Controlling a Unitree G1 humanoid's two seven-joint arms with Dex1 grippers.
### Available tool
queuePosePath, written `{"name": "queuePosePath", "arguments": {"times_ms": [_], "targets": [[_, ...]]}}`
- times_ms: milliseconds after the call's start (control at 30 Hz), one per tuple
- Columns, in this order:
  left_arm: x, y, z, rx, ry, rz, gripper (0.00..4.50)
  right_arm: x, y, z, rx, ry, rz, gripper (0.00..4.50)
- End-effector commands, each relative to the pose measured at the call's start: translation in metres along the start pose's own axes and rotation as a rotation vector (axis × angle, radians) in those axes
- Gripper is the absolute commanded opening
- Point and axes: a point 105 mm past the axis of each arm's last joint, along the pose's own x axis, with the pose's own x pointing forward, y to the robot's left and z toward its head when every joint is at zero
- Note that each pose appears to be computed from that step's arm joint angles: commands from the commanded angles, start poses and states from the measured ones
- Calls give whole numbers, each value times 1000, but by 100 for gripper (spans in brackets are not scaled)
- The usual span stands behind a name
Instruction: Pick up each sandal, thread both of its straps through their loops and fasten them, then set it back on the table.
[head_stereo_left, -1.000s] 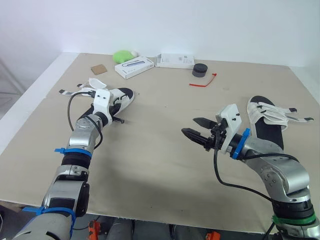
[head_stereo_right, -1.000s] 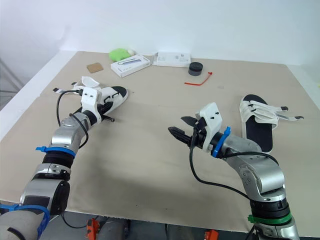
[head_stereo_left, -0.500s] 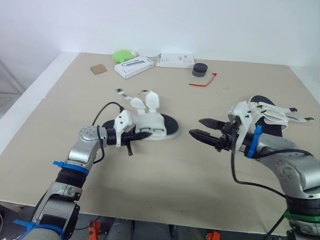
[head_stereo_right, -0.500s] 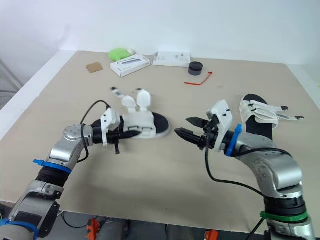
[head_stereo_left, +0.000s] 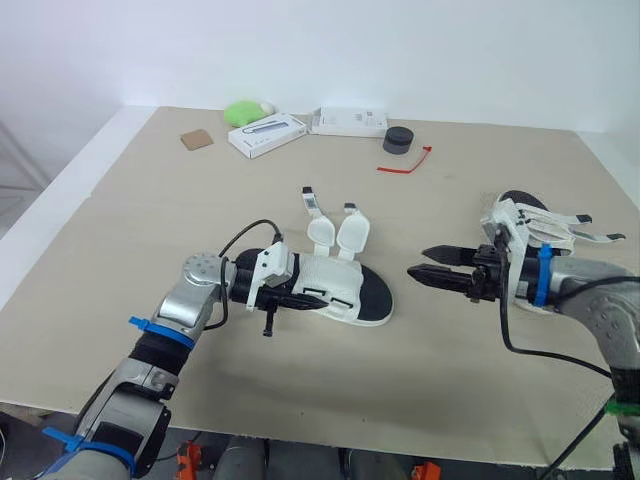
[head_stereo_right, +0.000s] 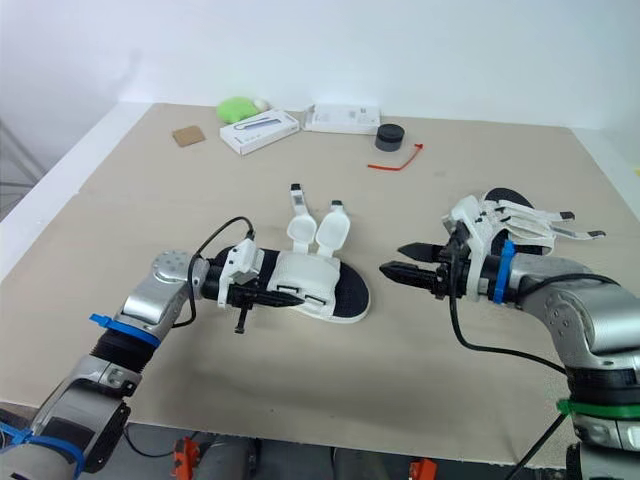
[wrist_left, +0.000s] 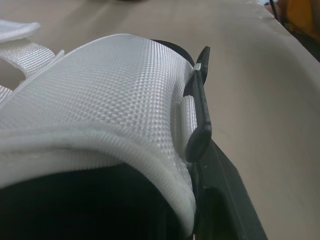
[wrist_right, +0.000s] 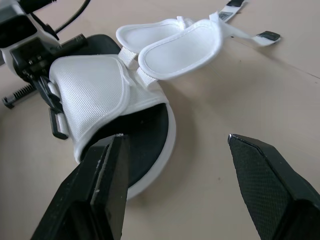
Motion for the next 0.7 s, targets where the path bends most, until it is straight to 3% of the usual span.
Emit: {"name": "queuePosePath", "arguments": {"times_ms": [33, 300, 700], "targets": [[7, -1, -11, -91, 2, 63, 2, 3, -2, 14, -14, -1, 52, 341], [9, -3, 3, -194, -80, 127, 2, 12, -8, 23, 9, 19, 130, 341], [7, -24, -1, -196, -18, 98, 2, 22, -3, 18, -13, 63, 217, 341]]}}
